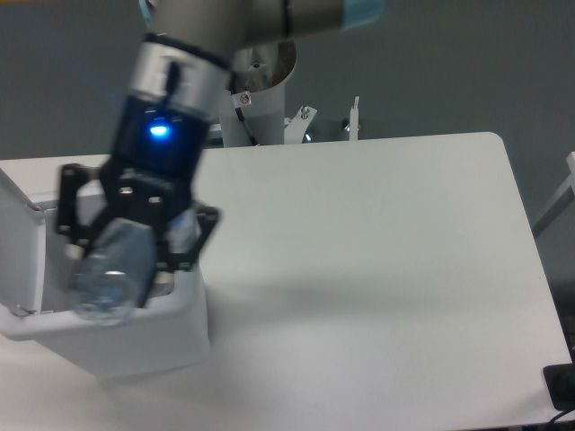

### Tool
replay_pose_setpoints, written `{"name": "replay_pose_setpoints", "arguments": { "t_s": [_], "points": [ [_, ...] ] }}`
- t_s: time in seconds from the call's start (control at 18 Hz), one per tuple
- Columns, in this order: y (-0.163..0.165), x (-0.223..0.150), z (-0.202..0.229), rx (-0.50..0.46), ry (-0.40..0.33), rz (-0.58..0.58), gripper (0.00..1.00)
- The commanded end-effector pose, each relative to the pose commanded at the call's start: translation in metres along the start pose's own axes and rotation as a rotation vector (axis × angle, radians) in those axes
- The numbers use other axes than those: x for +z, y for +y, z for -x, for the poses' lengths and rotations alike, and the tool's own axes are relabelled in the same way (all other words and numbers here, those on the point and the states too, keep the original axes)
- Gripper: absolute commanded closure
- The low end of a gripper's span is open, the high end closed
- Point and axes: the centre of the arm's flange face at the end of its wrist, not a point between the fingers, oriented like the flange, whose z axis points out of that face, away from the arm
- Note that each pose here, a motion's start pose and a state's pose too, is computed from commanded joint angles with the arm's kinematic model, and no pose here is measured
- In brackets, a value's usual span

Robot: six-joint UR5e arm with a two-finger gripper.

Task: Place the trash in the trash can
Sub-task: 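Lift the bottle and carry it over the white bin, then open the gripper to drop the bottle into the bin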

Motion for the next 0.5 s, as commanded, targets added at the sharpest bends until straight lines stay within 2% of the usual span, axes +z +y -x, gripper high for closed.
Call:
{"name": "replay_pose_setpoints", "arguments": {
  "t_s": [0.11,0.17,0.22,0.39,0.5],
  "points": [
    [0.002,0.005,0.001,0.001,0.002,0.003,0.19],
    [0.003,0.005,0.001,0.000,0.002,0.004,0.07],
    [0.003,0.005,0.001,0.000,0.002,0.004,0.00],
    [0.001,-0.004,-0.002,0.005,-0.007,-0.006,0.00],
    [-0.005,-0.016,0.021,-0.004,-0.114,-0.015,0.00]
  ]
}}
